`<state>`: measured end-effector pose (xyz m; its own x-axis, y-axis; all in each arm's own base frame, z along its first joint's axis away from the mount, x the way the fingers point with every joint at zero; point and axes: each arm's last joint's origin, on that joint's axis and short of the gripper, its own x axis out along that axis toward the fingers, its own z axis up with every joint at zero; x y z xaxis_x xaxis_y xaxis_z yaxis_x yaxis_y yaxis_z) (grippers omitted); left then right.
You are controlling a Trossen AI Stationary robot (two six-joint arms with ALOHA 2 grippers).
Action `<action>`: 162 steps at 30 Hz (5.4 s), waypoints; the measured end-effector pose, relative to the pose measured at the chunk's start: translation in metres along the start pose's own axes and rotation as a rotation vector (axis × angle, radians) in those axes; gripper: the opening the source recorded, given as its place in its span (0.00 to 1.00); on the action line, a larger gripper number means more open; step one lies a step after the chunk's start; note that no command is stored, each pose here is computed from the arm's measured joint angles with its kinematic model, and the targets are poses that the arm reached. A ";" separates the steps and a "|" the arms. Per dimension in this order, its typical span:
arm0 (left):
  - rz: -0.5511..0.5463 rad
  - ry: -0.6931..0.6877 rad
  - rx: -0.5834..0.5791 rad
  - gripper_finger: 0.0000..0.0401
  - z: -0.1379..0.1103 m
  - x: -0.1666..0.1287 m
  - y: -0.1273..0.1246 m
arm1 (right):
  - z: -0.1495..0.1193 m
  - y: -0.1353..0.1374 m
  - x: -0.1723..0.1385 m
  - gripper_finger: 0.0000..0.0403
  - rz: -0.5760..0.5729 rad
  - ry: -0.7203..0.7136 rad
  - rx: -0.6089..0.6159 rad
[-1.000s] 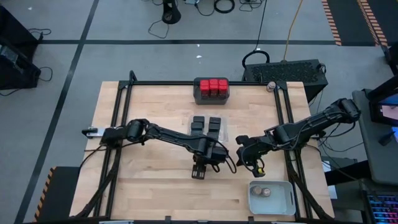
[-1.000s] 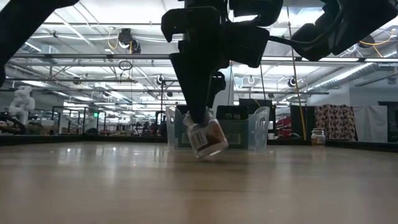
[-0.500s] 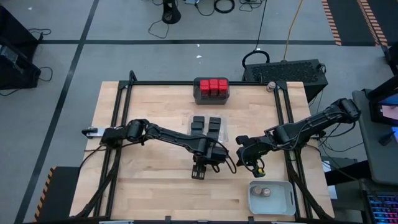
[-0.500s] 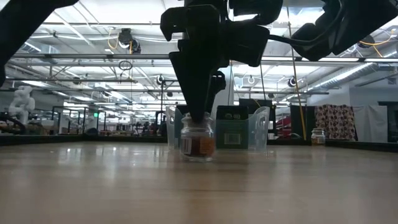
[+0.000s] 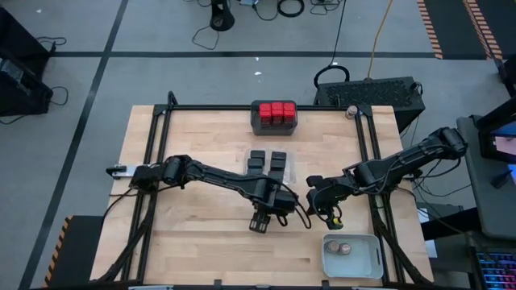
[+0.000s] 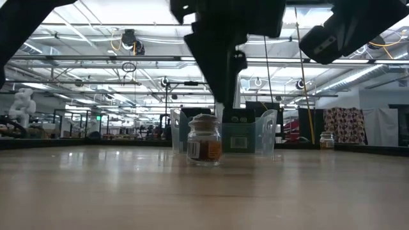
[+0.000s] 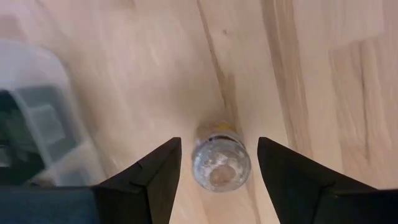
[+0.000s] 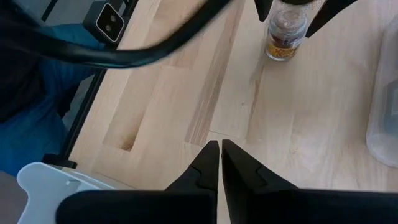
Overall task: Sort spices by type
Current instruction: Put the brown seasoning into the white bin
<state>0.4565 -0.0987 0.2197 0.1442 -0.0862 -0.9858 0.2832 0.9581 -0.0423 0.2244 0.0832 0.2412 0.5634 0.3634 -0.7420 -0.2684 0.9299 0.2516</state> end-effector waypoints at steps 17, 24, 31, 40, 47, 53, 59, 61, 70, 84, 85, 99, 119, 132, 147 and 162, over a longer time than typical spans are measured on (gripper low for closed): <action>0.292 -0.210 -0.117 0.54 -0.080 -0.087 -0.021 | 0.006 -0.002 0.000 0.12 -0.082 -0.082 0.036; 0.379 -0.624 -0.317 0.54 -0.158 -0.075 -0.054 | 0.016 -0.003 0.010 0.27 -0.104 -0.152 -0.040; 0.451 -0.952 -0.425 0.54 -0.205 -0.037 -0.072 | 0.049 -0.004 0.041 0.41 -0.122 -0.131 -0.183; 0.493 -0.944 -0.454 0.54 -0.216 -0.020 -0.068 | 0.088 -0.012 0.091 0.52 -0.151 -0.069 -0.336; 0.524 -0.894 -0.421 0.54 -0.219 -0.017 -0.066 | 0.095 -0.035 0.126 0.57 -0.177 -0.016 -0.326; 0.531 -0.886 -0.425 0.54 -0.219 -0.016 -0.064 | 0.092 -0.050 0.143 0.61 -0.187 0.017 -0.312; 0.528 -0.879 -0.420 0.54 -0.220 -0.016 -0.064 | 0.091 -0.058 0.148 0.64 -0.154 0.007 -0.300; 0.528 -0.879 -0.420 0.54 -0.220 -0.016 -0.064 | 0.091 -0.060 0.147 0.65 -0.157 0.009 -0.296; 0.526 -0.879 -0.420 0.54 -0.220 -0.016 -0.064 | 0.088 -0.066 0.149 0.65 -0.131 0.033 -0.278; 0.513 -0.879 -0.417 0.54 -0.219 -0.016 -0.064 | 0.081 -0.072 0.162 0.64 -0.119 0.066 -0.261; 0.513 -0.879 -0.417 0.54 -0.220 -0.016 -0.064 | 0.081 -0.072 0.162 0.64 -0.118 0.065 -0.261; 0.513 -0.879 -0.417 0.54 -0.220 -0.016 -0.064 | 0.081 -0.071 0.162 0.61 -0.119 0.059 -0.260; 0.498 -0.874 -0.410 0.54 -0.219 -0.015 -0.065 | 0.094 -0.062 0.134 0.41 -0.119 0.006 -0.260; 0.488 -0.876 -0.408 0.54 -0.219 -0.016 -0.065 | 0.093 -0.007 0.021 0.39 -0.068 0.043 -0.187; 0.486 -0.882 -0.411 0.54 -0.219 -0.016 -0.065 | -0.025 0.057 -0.044 0.38 0.002 -0.065 0.188; 0.452 -0.929 -0.578 0.54 -0.216 -0.017 -0.053 | -0.073 0.116 -0.040 0.39 0.088 0.070 0.146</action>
<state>0.2340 -0.0889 0.2039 0.8225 0.3557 -0.4438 -0.4072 0.9131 -0.0227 0.1137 0.1725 0.2545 0.4854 0.4434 -0.7535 -0.1950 0.8950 0.4011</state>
